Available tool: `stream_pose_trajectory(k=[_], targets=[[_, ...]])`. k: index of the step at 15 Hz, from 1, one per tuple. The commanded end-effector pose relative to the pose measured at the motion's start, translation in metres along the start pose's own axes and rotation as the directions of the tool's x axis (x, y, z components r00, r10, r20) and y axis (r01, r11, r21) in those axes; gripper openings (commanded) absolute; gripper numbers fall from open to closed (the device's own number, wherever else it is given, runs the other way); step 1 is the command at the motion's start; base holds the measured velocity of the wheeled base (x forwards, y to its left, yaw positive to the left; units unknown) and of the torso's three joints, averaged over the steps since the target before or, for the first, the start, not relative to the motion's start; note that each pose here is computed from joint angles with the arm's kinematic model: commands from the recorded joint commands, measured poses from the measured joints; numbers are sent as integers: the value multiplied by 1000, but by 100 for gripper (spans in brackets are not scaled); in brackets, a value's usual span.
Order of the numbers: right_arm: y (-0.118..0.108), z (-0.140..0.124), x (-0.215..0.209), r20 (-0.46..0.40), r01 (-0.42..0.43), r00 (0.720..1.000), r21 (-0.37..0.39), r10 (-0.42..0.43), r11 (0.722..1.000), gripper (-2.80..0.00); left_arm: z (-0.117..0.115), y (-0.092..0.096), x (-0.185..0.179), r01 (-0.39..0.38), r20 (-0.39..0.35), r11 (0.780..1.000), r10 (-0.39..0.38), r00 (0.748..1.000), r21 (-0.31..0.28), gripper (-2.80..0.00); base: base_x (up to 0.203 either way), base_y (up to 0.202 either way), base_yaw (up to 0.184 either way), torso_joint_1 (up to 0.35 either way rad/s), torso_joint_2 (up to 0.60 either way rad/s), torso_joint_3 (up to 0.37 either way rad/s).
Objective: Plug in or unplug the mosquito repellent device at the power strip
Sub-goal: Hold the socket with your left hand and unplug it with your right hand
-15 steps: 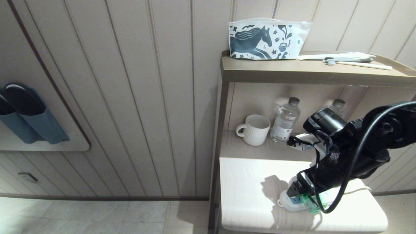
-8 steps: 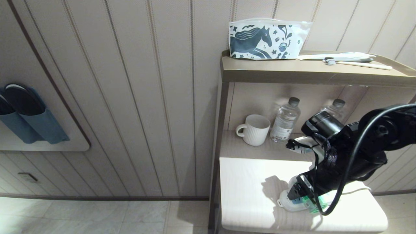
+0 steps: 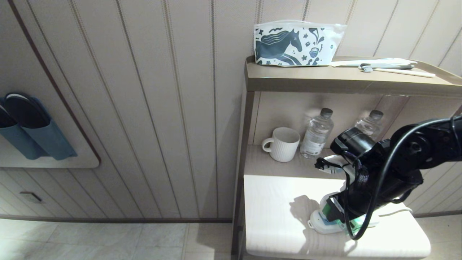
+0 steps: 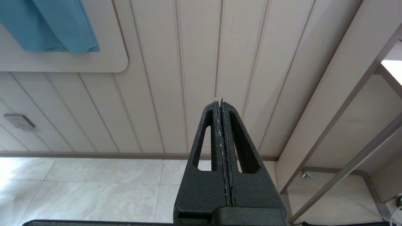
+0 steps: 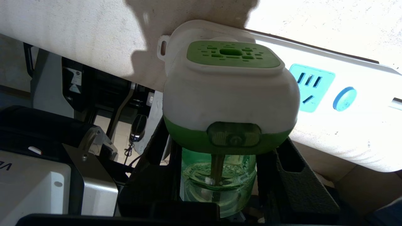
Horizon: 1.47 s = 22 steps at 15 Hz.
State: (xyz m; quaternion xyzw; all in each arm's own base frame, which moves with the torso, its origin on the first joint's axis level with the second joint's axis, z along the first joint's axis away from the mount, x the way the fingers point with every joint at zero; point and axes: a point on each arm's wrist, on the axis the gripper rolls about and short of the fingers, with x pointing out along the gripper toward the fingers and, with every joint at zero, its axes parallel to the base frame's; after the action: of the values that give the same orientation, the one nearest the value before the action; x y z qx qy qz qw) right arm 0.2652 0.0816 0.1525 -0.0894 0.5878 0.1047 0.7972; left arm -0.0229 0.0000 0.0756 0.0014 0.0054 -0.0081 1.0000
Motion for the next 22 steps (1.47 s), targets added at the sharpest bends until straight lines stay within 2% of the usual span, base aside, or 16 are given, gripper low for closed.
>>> stream_pose_trajectory(k=[1, 9, 11, 12, 15, 18, 20, 22], targets=[[1, 0, 0, -3, -1, 1000, -3, 1, 1000, -280, 0, 0, 0, -1, 2, 1000, 1, 1000, 2, -280, 0, 0, 0, 0, 0, 0], [3, -1, -2, 4, -7, 1000, -9, 7, 1000, -280, 3, 0, -1, -3, 7, 1000, 3, 1000, 10, -280, 0, 0, 0, 0, 0, 0], [3, -1, -4, 10, -9, 1000, -8, 9, 1000, -280, 27, 0, -8, -3, 65, 1000, 3, 998, -6, -280, 0, 0, 0, 0, 0, 0], [3, -1, -5, 15, -10, 1000, -8, 10, 1000, -280, 40, 0, -11, 5, 63, 1000, -4, 998, -13, -280, 0, 0, 0, 0, 0, 0], [11, -1, -8, 27, -23, 999, -33, 24, 999, -280, 65, -1, 1, 73, -80, 997, -75, 994, -31, -280, 0, 0, 0, 0, 0, 0], [30, -1, -10, 31, -40, 999, -86, 42, 995, -280, 76, -2, 29, 116, -218, 992, -126, 968, -57, -280, 0, 0, 0, 0, 0, 0], [46, 0, -11, 37, -54, 998, -116, 59, 992, -280, 80, -3, 47, 165, -284, 983, -182, 941, -84, -280, 0, 0, 0, 0, 0, 0], [60, 3, -12, 47, -67, 996, -126, 74, 990, -280, 80, -5, 63, 228, -355, 965, -259, 898, -127, -280, 0, 0, 0, 0, 0, 0]])
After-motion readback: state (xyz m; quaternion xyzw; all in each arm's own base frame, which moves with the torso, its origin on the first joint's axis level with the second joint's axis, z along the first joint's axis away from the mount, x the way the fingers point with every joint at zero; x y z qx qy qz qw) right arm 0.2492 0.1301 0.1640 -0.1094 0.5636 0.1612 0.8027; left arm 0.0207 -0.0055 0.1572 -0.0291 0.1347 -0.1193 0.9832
